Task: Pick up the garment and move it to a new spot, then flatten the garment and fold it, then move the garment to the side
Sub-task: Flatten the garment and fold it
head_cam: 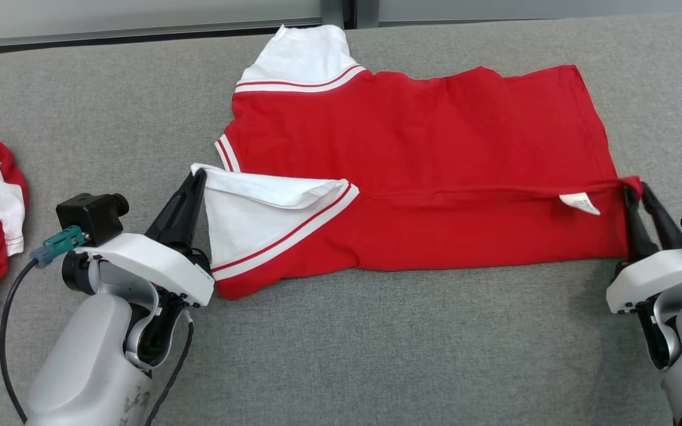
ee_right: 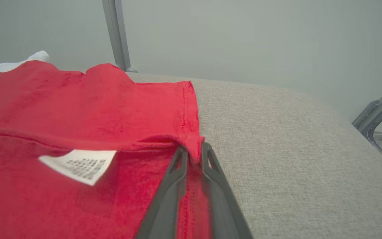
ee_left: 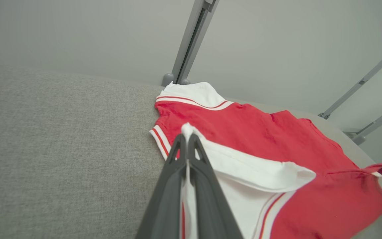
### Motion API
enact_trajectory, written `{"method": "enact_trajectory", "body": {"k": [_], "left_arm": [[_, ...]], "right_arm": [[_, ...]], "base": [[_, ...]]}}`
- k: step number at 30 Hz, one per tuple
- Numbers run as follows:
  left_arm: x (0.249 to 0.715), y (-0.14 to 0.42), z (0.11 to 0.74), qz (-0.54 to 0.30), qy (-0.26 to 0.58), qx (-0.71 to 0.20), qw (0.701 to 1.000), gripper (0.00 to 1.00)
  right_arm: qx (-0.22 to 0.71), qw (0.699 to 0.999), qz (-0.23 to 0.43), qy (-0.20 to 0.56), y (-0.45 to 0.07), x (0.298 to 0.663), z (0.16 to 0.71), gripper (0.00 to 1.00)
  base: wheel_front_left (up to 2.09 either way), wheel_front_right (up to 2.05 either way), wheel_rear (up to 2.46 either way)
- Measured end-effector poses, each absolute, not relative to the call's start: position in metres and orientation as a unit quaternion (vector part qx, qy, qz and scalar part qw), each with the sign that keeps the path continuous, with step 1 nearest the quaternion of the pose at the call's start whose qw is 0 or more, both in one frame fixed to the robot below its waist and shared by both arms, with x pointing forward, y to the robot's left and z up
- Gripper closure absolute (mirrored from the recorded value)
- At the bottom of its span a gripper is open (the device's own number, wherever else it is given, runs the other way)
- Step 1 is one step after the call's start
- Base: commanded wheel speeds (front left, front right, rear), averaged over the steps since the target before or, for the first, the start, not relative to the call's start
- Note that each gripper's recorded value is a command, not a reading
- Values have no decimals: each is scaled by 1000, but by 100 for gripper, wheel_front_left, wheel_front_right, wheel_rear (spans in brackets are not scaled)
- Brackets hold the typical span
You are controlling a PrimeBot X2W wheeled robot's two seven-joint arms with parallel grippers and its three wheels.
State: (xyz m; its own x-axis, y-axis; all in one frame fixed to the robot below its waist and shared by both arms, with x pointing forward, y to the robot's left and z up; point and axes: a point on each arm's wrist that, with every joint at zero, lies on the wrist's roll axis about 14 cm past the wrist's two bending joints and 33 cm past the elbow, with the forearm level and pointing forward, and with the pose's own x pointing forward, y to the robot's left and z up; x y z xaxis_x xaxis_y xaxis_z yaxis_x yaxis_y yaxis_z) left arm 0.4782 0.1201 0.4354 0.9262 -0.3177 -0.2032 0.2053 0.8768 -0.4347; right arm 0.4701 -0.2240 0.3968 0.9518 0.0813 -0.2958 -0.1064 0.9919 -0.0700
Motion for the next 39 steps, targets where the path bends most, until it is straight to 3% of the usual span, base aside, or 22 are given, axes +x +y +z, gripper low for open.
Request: {"method": "enact_trajectory", "body": {"k": [1,2,11,18,29,30,31,32,39], "left_arm": [[479,121,436,-135,132,-207,960,23],[479,121,436,-135,132,-207,960,0],[452,126,428,-110,113,-201,967,0],[402,112,404,-129,167,-192,958,0],[383,102,375,-148,266,-176,936,0],[382,101,373,-152,275,-176,933,5],[383,100,372,-153,277,-178,932,56],[384,100,372,-156,278,-177,931,98],[391,107,373,-157,277,-169,933,100]], "right_arm": [[-42,988,48,142,-223,471,399,0],[-42,988,48,142,-223,471,399,0],[-32,994,30,99,-228,454,424,0],[-16,994,8,104,-236,423,420,0],[-18,994,7,104,-236,417,420,0],[-19,994,9,104,-235,417,420,0],[-17,994,12,105,-233,418,419,0],[-14,994,15,108,-231,418,417,0],[19,986,20,165,-223,409,384,0]], "base": [[0,0,0],[0,0,0],[0,0,0],[0,0,0],[0,0,0],[0,0,0],[0,0,0],[0,0,0],[0,0,0]]}}
